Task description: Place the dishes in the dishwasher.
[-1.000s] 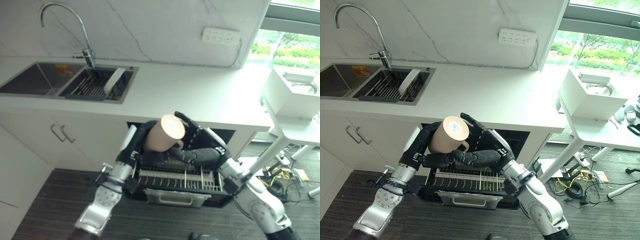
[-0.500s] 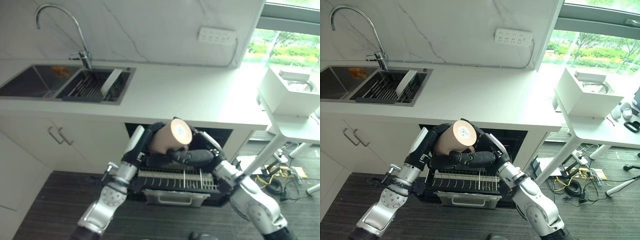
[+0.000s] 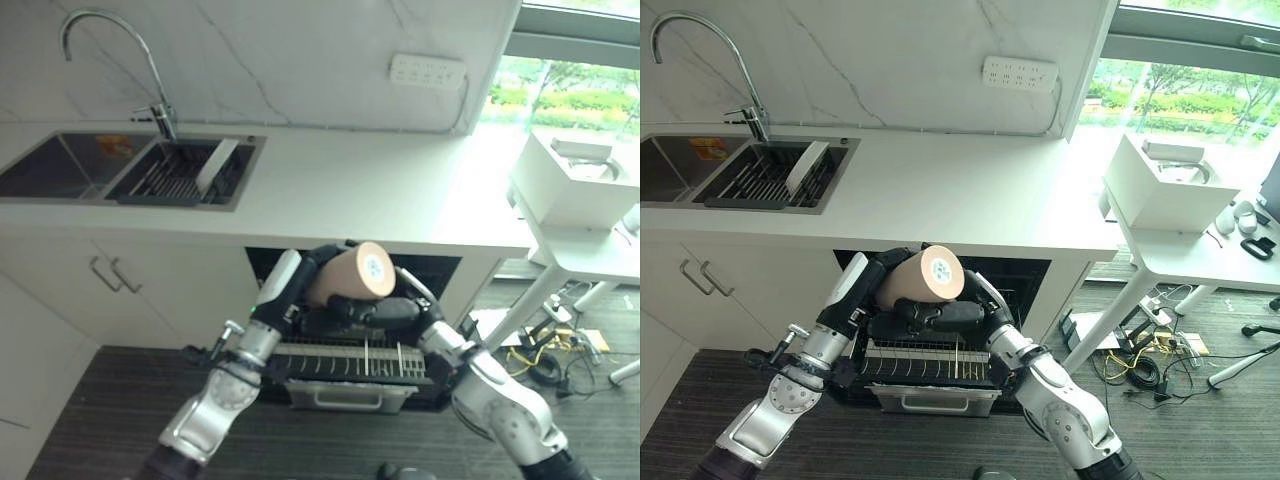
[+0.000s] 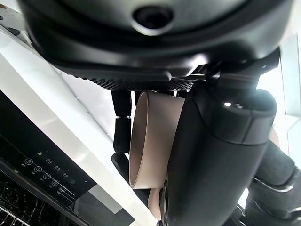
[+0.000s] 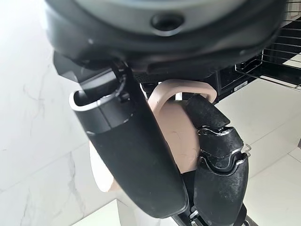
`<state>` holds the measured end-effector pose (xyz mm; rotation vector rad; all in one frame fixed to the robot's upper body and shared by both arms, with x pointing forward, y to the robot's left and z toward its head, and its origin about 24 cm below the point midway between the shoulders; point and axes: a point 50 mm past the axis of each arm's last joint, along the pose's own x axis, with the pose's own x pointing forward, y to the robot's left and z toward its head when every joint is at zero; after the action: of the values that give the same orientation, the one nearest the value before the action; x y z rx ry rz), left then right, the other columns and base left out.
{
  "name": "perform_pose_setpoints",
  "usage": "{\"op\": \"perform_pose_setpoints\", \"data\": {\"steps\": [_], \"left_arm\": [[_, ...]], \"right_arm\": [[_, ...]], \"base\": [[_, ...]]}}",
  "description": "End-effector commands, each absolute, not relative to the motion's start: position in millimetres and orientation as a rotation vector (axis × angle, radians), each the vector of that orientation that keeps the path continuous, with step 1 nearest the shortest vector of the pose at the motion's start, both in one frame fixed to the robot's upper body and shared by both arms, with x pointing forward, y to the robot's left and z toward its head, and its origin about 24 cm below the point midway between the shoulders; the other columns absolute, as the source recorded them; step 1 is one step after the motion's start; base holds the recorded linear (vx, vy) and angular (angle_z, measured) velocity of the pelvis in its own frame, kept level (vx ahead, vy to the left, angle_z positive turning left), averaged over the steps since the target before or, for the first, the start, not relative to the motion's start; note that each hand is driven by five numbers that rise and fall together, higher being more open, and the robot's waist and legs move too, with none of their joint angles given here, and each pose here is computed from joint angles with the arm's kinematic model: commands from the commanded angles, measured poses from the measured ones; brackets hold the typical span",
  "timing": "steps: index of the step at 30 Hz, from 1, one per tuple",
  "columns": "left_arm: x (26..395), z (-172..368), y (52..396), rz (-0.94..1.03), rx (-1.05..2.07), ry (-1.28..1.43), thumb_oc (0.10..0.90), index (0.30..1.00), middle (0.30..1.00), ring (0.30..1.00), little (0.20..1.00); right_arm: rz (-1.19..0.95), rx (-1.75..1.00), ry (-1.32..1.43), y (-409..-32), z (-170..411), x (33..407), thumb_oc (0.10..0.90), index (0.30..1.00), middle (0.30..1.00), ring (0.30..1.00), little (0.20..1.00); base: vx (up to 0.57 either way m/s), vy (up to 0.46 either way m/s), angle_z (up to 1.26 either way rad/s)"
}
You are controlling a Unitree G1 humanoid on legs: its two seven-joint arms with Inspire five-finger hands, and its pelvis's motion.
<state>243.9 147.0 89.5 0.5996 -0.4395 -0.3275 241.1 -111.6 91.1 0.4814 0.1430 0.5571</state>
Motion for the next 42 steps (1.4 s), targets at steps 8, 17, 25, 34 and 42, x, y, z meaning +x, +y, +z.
{"op": "perform_pose_setpoints", "data": {"steps": [8,17,25,34,42], "left_arm": [[248.5,142.3,124.2,-0.316,0.552,-0.781,0.4,0.3,0.3,0.3,0.3],[245.4,145.8,149.3,-0.139,0.4,-0.786,0.8,0.9,0.9,0.9,0.9],[230.2,152.8,205.1,0.173,0.197,-0.901,0.8,0.9,0.9,0.9,0.9],[226.2,140.8,233.2,0.318,0.197,-0.868,0.8,0.9,0.9,0.9,0.9],[229.6,131.4,243.7,0.314,0.171,-0.764,0.8,0.9,0.9,0.9,0.9]], "right_arm": [[0.597,0.618,-0.083,-99.3,141.1,254.1,0.4,0.3,0.3,0.3,0.3],[0.479,0.688,-0.126,-120.4,141.6,256.9,0.4,0.3,0.3,0.3,0.3],[0.417,1.026,-0.132,-152.4,134.0,260.3,0.4,0.3,0.3,0.3,0.3],[0.38,1.256,-0.169,-169.1,128.4,261.1,0.4,0.3,0.3,0.3,0.3],[0.349,1.263,-0.2,-175.4,123.7,261.3,0.4,0.3,0.3,0.3,0.3]], "base": [[0.0,0.0,0.0],[0.0,0.0,0.0],[0.0,0.0,0.0],[0.01,0.003,-0.01],[0.0,0.0,0.0]]}}
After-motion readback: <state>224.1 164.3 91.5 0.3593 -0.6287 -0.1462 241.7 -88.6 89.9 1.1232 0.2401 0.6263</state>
